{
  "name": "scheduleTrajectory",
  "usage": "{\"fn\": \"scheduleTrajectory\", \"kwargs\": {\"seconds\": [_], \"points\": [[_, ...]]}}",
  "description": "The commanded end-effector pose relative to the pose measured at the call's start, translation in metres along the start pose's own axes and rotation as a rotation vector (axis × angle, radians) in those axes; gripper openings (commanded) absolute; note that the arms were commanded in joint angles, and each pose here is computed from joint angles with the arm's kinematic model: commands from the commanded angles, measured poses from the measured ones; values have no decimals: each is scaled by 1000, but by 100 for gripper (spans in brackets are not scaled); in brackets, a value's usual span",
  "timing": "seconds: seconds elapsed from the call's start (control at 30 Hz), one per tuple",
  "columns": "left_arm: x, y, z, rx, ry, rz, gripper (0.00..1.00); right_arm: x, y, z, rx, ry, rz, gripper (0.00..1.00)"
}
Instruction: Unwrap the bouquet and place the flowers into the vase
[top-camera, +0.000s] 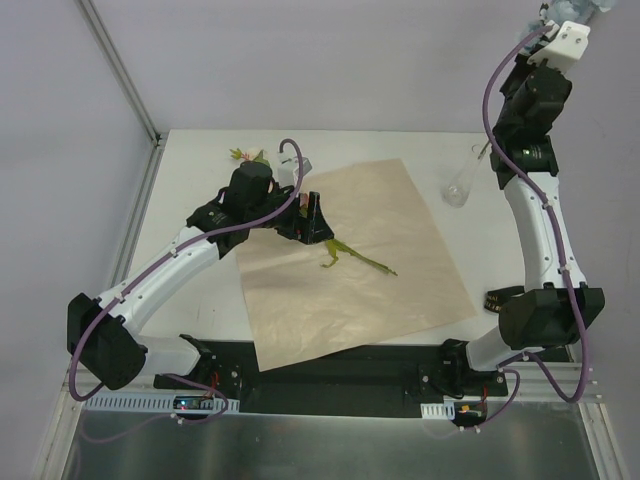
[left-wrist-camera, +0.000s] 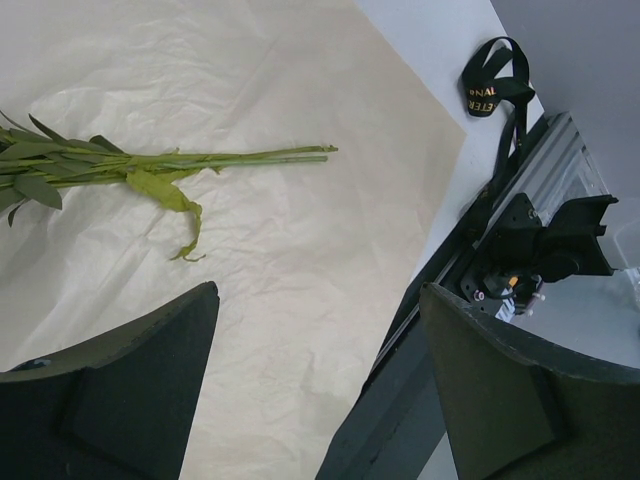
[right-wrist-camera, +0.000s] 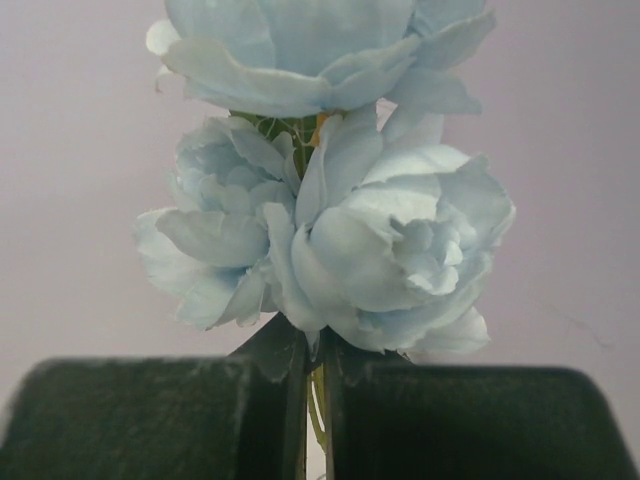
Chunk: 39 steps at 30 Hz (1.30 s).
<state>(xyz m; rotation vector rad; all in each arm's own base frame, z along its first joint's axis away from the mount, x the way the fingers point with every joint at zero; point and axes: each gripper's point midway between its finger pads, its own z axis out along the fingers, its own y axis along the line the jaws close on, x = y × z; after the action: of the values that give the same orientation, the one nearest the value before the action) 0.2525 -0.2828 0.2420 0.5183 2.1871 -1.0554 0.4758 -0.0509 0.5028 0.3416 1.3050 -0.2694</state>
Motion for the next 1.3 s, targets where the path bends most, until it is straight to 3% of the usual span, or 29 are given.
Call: {"fn": "scheduleTrajectory", "kwargs": {"seconds": [0.0,0.2,0.33,0.7,0.97,1.0,1.07,1.1,1.13,1.27], "points": [[-2,-3,-1,27,-5,27,80,-1,-1,-1,-19,-61,46,1],[-2,-3,-1,24,-8,31,80,30,2,4,-36,-36,82,1],[-3,-3,-2,24,-11,32,80,57,6,8,-40,2,85,10],[-5,-5,-6,25,-22,39,80,115,8,13,-41,106,33,23],[-5,-7,-7,29,-27,40,80,126,-2,-8,-32,215,-3,51],[-6,-7,-8,30,-29,42,80,124,-4,-12,-31,222,3,61],[-6,-8,-9,30,-30,43,80,121,-8,-24,-28,267,2,65],[-7,-9,-9,32,-34,45,80,119,-11,-28,-19,280,9,76],[-7,-8,-9,29,-35,48,80,110,-13,-33,-14,277,26,82],[-7,-8,-9,27,-35,45,80,118,-30,-70,28,424,11,89]]}}
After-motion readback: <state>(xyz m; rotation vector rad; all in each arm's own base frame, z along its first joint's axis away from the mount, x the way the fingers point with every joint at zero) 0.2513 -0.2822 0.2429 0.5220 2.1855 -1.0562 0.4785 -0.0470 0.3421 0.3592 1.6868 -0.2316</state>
